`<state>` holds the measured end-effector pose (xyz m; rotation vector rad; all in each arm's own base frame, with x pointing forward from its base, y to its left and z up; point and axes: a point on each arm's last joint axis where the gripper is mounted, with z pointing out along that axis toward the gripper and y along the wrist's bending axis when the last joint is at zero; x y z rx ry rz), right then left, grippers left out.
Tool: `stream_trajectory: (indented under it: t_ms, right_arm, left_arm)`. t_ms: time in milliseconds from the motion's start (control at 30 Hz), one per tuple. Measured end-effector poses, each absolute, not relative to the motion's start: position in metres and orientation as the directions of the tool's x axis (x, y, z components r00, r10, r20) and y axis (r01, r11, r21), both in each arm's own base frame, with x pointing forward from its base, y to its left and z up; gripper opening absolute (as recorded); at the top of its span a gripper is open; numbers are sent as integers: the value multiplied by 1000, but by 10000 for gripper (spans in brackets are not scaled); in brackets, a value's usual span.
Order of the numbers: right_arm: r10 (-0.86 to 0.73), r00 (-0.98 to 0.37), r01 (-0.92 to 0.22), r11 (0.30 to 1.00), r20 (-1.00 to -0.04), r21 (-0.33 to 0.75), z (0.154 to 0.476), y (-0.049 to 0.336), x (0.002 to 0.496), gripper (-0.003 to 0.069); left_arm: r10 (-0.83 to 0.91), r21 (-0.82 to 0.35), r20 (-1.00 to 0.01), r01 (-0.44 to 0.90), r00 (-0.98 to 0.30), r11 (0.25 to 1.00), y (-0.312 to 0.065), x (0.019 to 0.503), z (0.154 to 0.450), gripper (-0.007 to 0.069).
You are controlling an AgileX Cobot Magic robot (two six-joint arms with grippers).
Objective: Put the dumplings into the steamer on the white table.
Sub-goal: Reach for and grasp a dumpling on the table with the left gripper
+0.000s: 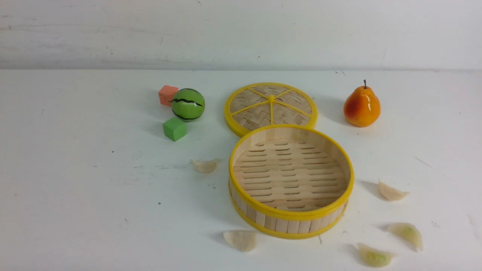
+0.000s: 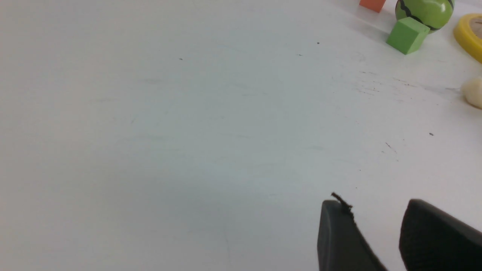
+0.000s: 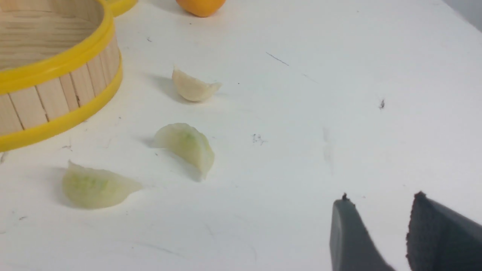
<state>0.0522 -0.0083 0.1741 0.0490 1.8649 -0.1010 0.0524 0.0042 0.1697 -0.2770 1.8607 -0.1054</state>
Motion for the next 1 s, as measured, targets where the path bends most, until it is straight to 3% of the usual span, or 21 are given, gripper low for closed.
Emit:
stream_trajectory:
  t_ms: [133, 333, 700, 867, 900, 967, 1000]
  right_arm:
    - [-7, -288, 91, 995, -958, -35, 174, -9, 52, 239]
    - [143, -260, 100, 988, -955, 120, 175, -6, 53, 239]
    - [160, -256, 101, 985, -953, 138, 175, -5, 53, 239]
    - [299, -250, 98, 954, -921, 283, 175, -1, 53, 239]
    - [458, -246, 104, 889, -854, 447, 175, 2, 53, 239]
    - [638, -240, 115, 767, -732, 631, 176, 6, 53, 239]
    - [779, -238, 128, 617, -580, 777, 176, 10, 53, 239]
  left_arm:
    - [-243, -212, -929, -137, -280, 968, 4, 52, 170, 237]
    - [-243, -212, -929, -137, -280, 968, 4, 52, 170, 237]
    - [-242, -211, -929, -137, -279, 968, 4, 52, 170, 237]
    - [-306, -285, -928, -125, -213, 950, 3, 54, 176, 237]
    - [-435, -421, -886, -114, -160, 900, 1, 55, 180, 237]
    - [-657, -652, -750, -84, -77, 753, -1, 56, 187, 237]
    - [-804, -802, -593, -55, -31, 594, -1, 57, 192, 237]
